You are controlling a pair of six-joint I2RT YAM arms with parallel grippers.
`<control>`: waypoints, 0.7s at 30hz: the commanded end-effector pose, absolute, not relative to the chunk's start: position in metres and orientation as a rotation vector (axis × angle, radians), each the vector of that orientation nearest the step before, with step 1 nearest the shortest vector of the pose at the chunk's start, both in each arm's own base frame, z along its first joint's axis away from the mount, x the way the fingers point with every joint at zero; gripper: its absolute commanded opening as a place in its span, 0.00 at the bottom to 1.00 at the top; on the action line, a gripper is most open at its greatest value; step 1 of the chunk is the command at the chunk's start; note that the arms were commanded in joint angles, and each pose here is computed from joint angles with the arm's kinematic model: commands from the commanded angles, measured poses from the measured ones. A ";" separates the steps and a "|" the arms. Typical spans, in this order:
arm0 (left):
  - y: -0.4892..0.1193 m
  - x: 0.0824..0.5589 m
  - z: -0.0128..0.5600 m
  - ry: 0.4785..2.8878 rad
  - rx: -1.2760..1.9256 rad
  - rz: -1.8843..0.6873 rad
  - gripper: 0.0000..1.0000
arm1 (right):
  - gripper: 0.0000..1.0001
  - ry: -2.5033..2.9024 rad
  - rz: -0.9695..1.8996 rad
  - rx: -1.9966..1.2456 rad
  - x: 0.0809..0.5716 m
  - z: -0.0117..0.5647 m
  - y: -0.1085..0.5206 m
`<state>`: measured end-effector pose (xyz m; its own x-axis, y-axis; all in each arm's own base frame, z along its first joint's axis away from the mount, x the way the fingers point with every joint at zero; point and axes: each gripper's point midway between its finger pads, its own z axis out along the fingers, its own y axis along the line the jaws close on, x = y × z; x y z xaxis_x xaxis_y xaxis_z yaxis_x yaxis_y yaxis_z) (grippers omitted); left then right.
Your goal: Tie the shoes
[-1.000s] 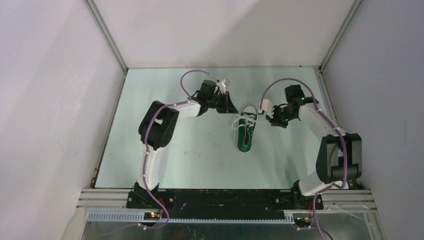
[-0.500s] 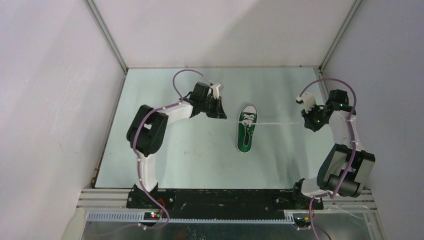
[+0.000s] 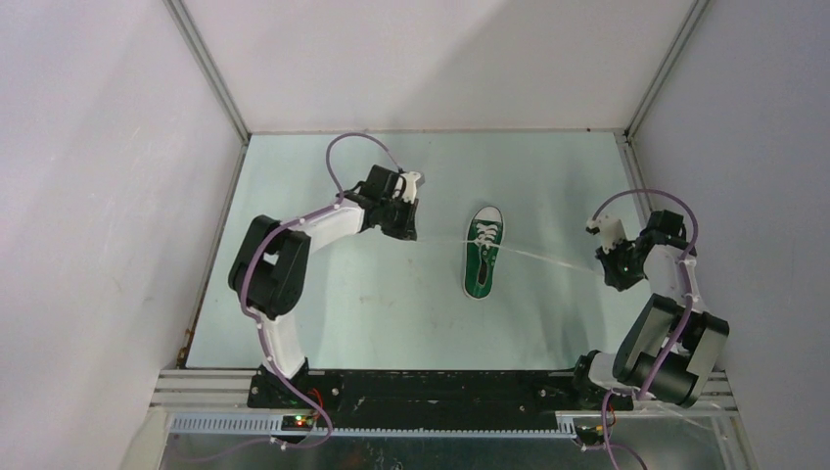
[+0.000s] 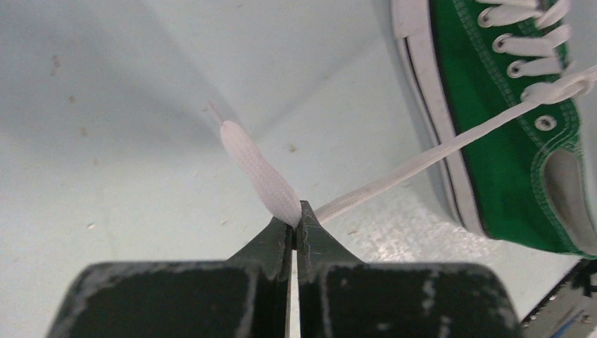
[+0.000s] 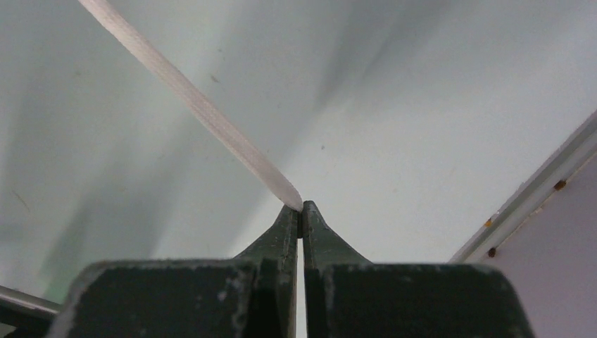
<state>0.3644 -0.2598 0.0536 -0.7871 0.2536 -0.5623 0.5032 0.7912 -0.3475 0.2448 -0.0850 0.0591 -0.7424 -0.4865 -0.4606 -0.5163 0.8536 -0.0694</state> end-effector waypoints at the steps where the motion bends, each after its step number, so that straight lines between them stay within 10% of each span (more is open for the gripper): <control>1: -0.221 0.380 0.090 2.395 0.584 -0.464 0.00 | 0.00 2.550 -0.069 -0.746 0.249 0.059 -0.114; 21: -0.189 0.381 0.124 2.305 0.583 -0.292 0.00 | 0.00 2.615 -0.037 -0.649 0.243 0.043 -0.134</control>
<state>0.3756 -0.2107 0.1263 -0.6389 0.2997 -0.7085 0.5203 0.8468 -0.1110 0.2388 -0.1294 0.0367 -0.8008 -0.4410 -0.4053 -0.4313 0.8941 -0.1207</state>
